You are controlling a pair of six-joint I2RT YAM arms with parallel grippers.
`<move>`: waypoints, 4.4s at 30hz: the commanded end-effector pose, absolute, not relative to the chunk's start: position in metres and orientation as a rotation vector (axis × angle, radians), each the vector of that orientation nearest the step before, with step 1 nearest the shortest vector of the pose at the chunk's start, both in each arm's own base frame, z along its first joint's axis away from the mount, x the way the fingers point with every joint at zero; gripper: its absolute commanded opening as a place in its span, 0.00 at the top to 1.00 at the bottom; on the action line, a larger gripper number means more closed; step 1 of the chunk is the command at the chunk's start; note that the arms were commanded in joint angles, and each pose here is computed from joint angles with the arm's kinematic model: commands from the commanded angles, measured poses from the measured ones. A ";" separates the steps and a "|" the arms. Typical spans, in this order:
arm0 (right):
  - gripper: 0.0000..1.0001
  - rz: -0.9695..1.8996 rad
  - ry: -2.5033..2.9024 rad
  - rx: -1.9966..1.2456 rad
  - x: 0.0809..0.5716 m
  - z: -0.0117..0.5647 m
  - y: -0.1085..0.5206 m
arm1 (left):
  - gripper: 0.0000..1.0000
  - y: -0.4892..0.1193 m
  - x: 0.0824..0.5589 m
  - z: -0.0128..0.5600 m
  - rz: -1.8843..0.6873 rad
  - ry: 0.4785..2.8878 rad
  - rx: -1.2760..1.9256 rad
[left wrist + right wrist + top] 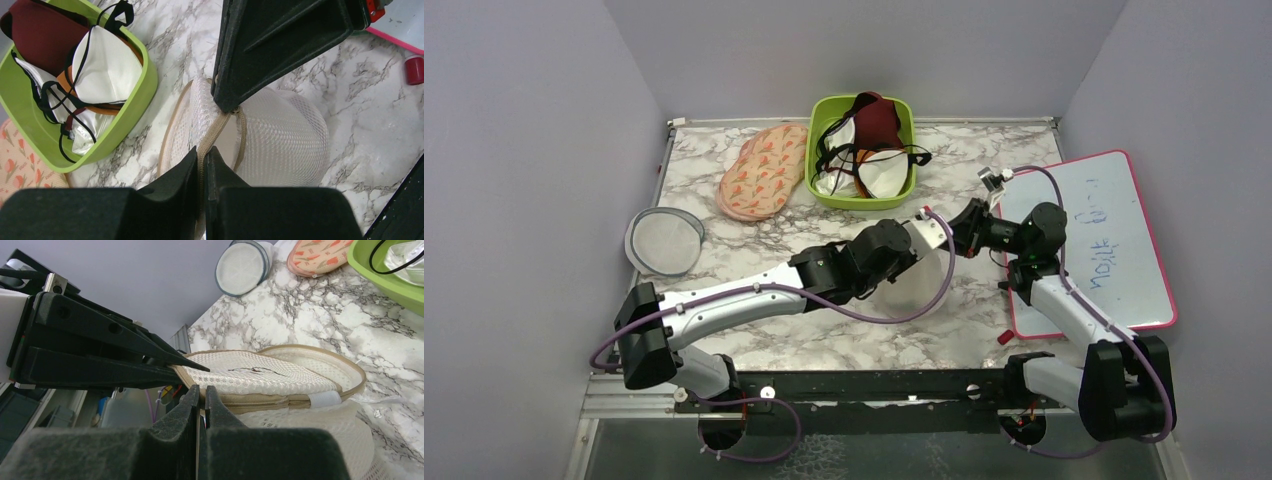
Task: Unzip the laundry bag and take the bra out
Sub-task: Unzip the laundry bag at the center of the board, then open the laundry bag at the center of the board.
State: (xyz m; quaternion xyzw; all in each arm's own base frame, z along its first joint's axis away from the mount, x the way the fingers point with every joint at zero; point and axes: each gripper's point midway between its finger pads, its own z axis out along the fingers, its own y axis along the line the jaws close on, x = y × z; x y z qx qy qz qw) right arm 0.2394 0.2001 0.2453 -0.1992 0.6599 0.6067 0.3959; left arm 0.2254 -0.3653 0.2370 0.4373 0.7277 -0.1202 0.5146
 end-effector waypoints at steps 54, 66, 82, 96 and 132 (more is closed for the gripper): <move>0.26 1.198 1.299 -1.067 0.232 0.249 0.253 | 1.00 -0.307 0.193 0.295 -0.242 1.595 1.150; 0.46 1.328 1.126 -1.215 0.215 0.244 0.299 | 1.00 -0.313 0.187 0.305 -0.277 1.531 1.215; 0.99 1.294 1.448 -0.031 0.266 0.250 0.232 | 0.31 -0.269 0.220 0.286 -0.399 1.856 0.610; 0.95 1.373 1.552 -0.082 0.261 0.235 0.248 | 0.23 -0.278 0.229 0.255 -1.035 1.905 0.354; 0.44 1.183 1.873 -0.583 0.257 0.208 0.268 | 1.00 -0.261 0.226 0.276 -1.384 1.706 0.363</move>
